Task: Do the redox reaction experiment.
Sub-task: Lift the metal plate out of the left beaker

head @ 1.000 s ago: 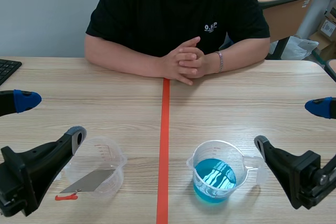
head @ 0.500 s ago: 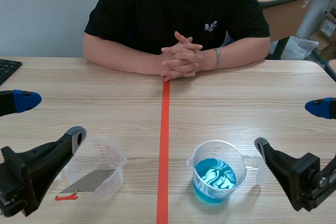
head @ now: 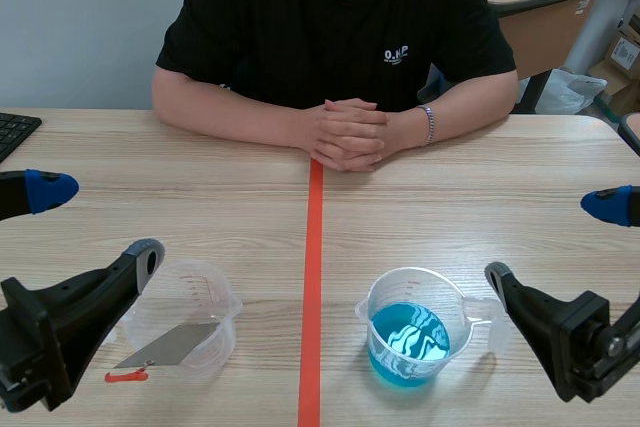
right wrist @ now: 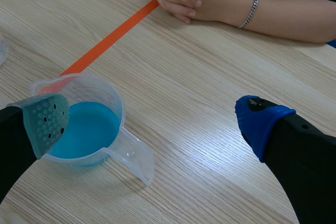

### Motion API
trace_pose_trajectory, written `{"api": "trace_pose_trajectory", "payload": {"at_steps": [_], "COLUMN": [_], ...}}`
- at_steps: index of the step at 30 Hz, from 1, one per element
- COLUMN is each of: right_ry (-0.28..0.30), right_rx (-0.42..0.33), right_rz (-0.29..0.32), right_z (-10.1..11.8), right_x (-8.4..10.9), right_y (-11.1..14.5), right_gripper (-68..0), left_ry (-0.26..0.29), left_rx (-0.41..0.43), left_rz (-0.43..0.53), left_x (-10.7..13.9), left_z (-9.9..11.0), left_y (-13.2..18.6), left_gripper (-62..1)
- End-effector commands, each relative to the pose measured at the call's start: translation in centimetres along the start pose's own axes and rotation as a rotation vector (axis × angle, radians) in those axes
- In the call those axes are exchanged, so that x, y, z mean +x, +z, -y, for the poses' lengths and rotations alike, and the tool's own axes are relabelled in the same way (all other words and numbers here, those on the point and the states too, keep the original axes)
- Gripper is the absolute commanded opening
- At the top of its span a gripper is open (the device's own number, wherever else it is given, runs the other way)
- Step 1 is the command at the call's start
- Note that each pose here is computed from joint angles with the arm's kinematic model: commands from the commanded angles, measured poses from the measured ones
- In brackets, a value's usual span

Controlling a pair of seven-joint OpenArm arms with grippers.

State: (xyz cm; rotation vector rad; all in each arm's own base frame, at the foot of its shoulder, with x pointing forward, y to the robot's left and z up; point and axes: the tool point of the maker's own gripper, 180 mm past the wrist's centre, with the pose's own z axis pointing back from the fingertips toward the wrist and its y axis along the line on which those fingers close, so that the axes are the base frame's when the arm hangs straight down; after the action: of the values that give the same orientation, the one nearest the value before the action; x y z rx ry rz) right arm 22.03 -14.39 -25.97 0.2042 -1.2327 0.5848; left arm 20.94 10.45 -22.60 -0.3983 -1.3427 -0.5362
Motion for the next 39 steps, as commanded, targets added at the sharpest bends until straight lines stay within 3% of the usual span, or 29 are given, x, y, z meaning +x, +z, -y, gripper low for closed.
{"api": "trace_pose_trajectory", "payload": {"at_steps": [1,7,13,18,25,35,39], "right_ry": [0.011,0.012,0.015,0.033,0.065,0.142,0.172], "right_rx": [-0.006,-0.006,-0.006,-0.003,0.007,0.135,0.197], "right_rz": [0.034,0.045,0.046,0.042,0.081,0.142,0.170], "right_z": [0.3,0.3,0.3,0.3,0.1,-3.2,-4.8], "right_x": [1.1,1.3,1.3,1.2,1.9,2.9,3.7], "right_y": [0.0,0.0,0.0,0.0,0.1,-0.9,-1.8], "right_gripper": [0.4,0.4,0.4,0.4,0.4,0.4,0.4], "left_ry": [0.001,-0.003,-0.029,-0.047,-0.032,0.096,0.141], "left_rx": [-0.008,0.005,0.073,0.120,0.195,0.345,0.379], "left_rz": [0.035,0.022,-0.030,-0.116,-0.269,-0.508,-0.569], "left_x": [1.0,0.7,-0.2,-1.6,-4.7,-12.2,-14.6], "left_z": [0.2,-0.1,-1.9,-3.1,-3.4,-3.8,-2.6], "left_y": [-0.1,0.2,2.2,4.6,7.9,14.4,16.3], "left_gripper": [-1.1,-1.1,-1.1,-1.1,-1.1,-1.1,-1.1]}}
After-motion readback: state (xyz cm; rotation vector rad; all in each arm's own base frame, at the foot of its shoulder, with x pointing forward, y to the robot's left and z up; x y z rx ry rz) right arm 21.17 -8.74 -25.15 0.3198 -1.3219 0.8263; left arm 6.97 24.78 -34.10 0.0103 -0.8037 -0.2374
